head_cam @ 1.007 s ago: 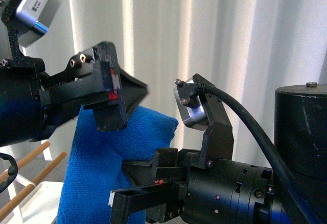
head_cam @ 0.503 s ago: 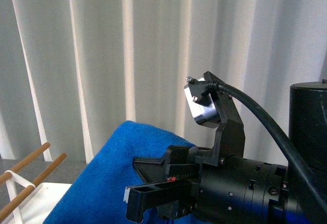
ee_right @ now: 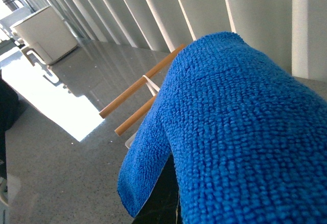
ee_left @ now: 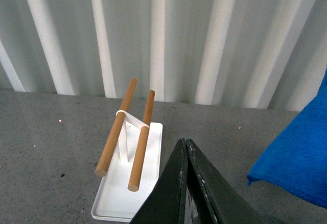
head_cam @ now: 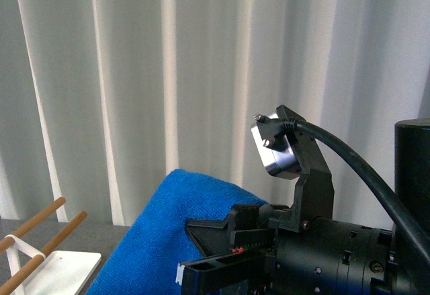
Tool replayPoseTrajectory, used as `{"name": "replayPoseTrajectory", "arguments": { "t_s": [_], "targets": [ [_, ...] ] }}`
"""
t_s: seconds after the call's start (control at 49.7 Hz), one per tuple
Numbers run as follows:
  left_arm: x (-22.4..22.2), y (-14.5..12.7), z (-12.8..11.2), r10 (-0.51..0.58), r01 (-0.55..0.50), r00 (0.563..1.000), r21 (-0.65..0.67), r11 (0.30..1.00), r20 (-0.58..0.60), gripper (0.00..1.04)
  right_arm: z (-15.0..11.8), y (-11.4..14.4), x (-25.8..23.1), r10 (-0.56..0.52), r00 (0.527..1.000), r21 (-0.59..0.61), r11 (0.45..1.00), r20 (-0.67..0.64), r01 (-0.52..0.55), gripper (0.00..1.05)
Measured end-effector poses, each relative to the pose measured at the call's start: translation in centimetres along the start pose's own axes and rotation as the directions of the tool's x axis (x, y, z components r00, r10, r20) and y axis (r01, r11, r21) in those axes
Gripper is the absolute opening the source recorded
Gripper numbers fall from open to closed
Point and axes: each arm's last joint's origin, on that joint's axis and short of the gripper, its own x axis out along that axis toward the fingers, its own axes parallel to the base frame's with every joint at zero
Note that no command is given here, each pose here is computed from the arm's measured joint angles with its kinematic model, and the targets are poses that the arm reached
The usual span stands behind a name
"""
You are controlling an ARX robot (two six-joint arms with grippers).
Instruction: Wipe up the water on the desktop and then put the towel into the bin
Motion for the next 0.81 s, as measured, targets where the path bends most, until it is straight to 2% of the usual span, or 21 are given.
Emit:
{"name": "replayPoseTrajectory", "arguments": {
  "t_s": [0.161, 0.805],
  "targets": [
    [-0.9, 0.0, -0.6, -0.001, 0.001, 1.0, 0.0, 1.0, 0.019, 0.04, 0.4, -0.1, -0.7, -0.037, 0.999, -0.007, 0.999, 0.011, 0.037, 0.03],
    [-2.9, 0.0, -0.1, -0.003, 0.003, 0.999, 0.0, 1.0, 0.034, 0.04, 0.8, -0.4, -1.5, -0.04, 0.999, -0.015, 0.999, 0.012, 0.04, 0.03]
  ]
}}
